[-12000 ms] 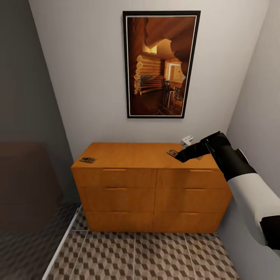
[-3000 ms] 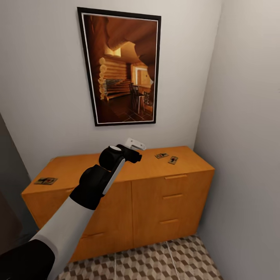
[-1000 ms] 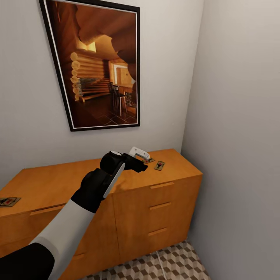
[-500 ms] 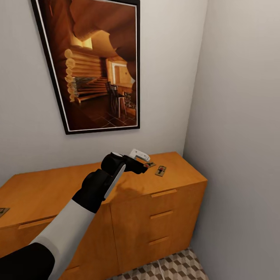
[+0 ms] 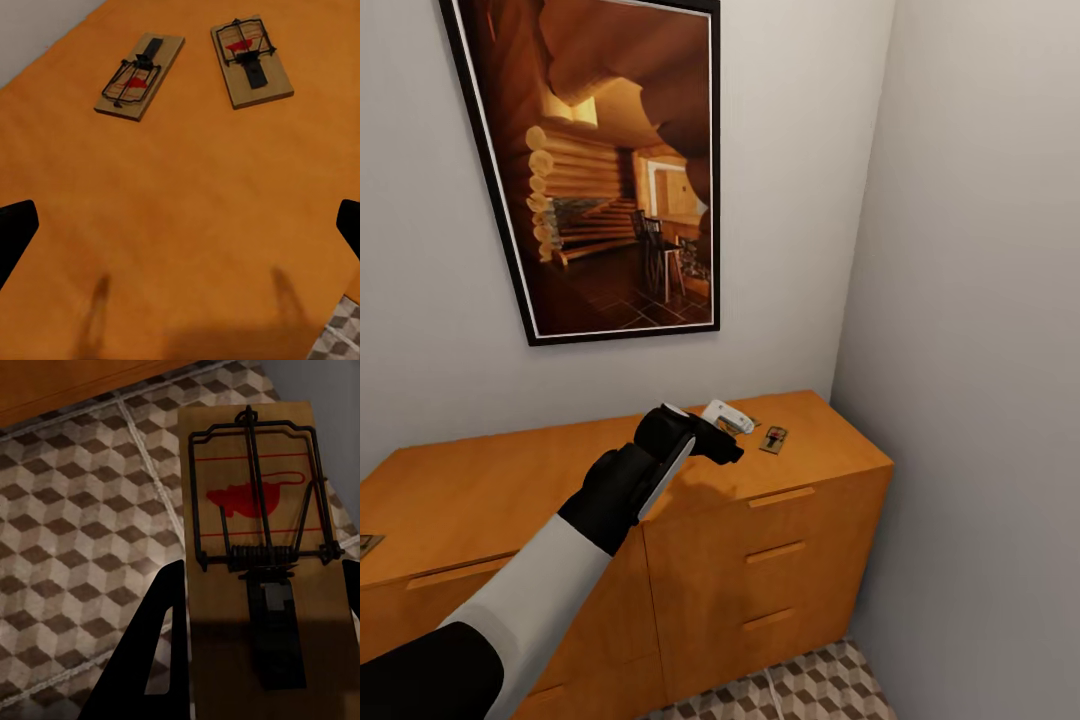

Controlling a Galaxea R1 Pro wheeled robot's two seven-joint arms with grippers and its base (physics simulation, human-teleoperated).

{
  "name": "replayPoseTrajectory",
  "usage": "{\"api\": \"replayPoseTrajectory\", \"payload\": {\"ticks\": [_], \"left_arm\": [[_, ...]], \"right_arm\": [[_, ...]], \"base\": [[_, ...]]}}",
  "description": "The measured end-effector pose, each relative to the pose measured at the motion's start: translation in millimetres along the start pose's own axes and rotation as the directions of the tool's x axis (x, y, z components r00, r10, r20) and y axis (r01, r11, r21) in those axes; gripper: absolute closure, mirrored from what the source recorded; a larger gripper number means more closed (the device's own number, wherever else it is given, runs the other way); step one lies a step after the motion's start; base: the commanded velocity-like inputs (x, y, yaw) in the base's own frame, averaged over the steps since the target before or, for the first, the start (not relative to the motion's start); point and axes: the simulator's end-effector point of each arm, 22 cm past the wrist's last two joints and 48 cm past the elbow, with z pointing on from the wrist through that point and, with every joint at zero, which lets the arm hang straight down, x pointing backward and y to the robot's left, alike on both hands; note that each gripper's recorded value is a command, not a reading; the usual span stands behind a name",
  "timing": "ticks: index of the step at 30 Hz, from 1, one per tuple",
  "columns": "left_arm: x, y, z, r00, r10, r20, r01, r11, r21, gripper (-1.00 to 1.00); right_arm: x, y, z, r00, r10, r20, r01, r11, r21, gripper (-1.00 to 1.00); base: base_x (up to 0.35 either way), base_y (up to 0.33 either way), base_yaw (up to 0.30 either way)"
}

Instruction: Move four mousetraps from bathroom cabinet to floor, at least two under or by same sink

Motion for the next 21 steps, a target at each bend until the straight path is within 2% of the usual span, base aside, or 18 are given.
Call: {"api": "replayPoseTrajectory", "payload": {"ticks": [11, 16, 21], "left_arm": [[-8.9, -1.2, -4.1, 1.000, 0.001, 0.024, -0.001, 1.000, -0.004, -1.00], [-14.6, 9.3, -8.6, 0.998, -0.037, 0.043, 0.038, 0.999, -0.009, -1.00], [-20.2, 12.7, -12.9, 0.997, -0.050, 0.060, 0.050, 0.999, -0.009, -1.00]], "right_arm": [[0.0, 1.3, -0.2, 1.000, 0.001, 0.000, -0.001, 1.000, -0.003, 1.00], [0.1, 1.3, -0.2, 1.000, 0.000, 0.000, 0.000, 1.000, -0.003, 1.00], [0.1, 1.3, -0.2, 1.000, 0.000, 0.000, 0.000, 1.000, -0.003, 1.00]], "base": [[0.000, 0.000, 0.000], [0.000, 0.000, 0.000], [0.000, 0.000, 0.000]]}}
